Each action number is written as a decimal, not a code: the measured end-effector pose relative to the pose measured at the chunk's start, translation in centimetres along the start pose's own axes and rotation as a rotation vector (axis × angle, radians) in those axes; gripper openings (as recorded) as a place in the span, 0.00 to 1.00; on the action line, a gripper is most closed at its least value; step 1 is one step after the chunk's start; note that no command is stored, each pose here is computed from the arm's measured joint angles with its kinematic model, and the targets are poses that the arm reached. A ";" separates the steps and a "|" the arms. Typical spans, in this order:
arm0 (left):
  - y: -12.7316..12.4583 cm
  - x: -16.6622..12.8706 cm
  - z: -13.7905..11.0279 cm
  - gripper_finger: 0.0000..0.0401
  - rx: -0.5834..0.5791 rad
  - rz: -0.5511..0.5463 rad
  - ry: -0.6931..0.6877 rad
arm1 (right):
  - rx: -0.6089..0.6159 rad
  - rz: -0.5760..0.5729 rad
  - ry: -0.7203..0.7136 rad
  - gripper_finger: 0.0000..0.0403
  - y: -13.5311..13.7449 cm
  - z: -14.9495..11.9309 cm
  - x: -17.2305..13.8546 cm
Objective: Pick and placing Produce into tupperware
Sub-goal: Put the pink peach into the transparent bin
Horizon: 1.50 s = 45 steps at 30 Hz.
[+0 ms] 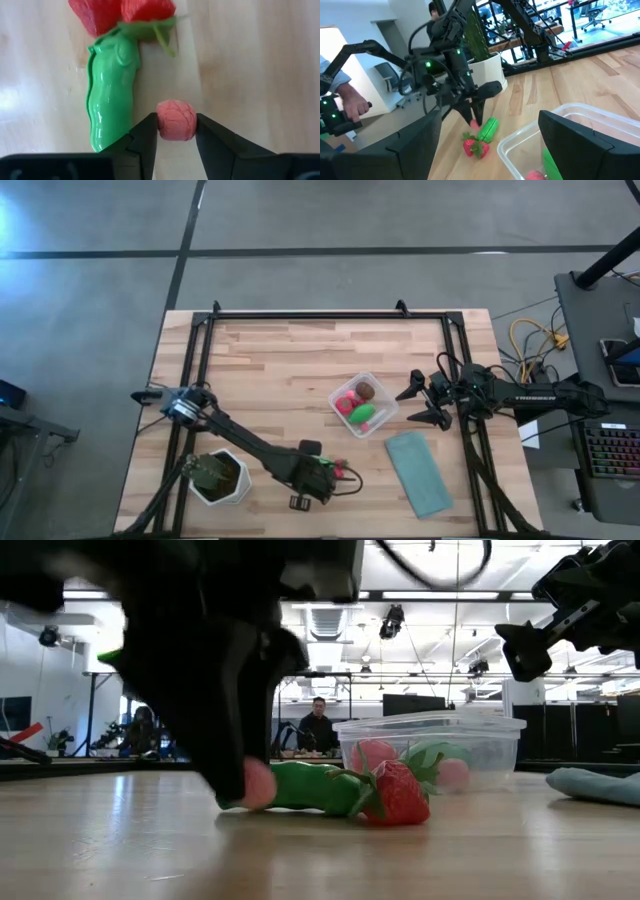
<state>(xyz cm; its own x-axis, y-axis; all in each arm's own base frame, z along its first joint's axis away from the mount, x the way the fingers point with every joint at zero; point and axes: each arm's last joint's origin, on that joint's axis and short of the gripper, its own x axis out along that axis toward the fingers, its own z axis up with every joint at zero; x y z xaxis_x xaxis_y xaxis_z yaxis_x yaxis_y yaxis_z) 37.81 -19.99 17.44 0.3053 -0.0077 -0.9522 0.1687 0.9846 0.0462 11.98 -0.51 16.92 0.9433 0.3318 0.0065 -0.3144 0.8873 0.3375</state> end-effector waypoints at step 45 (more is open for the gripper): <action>22.8 -4.0 4.2 0.24 -0.211 0.157 -0.248 | 0.000 0.001 -0.001 0.81 0.0 0.0 0.0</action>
<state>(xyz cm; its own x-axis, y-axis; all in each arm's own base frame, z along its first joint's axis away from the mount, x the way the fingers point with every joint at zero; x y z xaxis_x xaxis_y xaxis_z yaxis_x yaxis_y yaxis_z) 44.41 1.74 23.55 0.5343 0.1299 -0.8353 -0.0873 0.9913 0.0983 11.98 -0.51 16.93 0.9432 0.3322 0.0073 -0.3151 0.8872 0.3370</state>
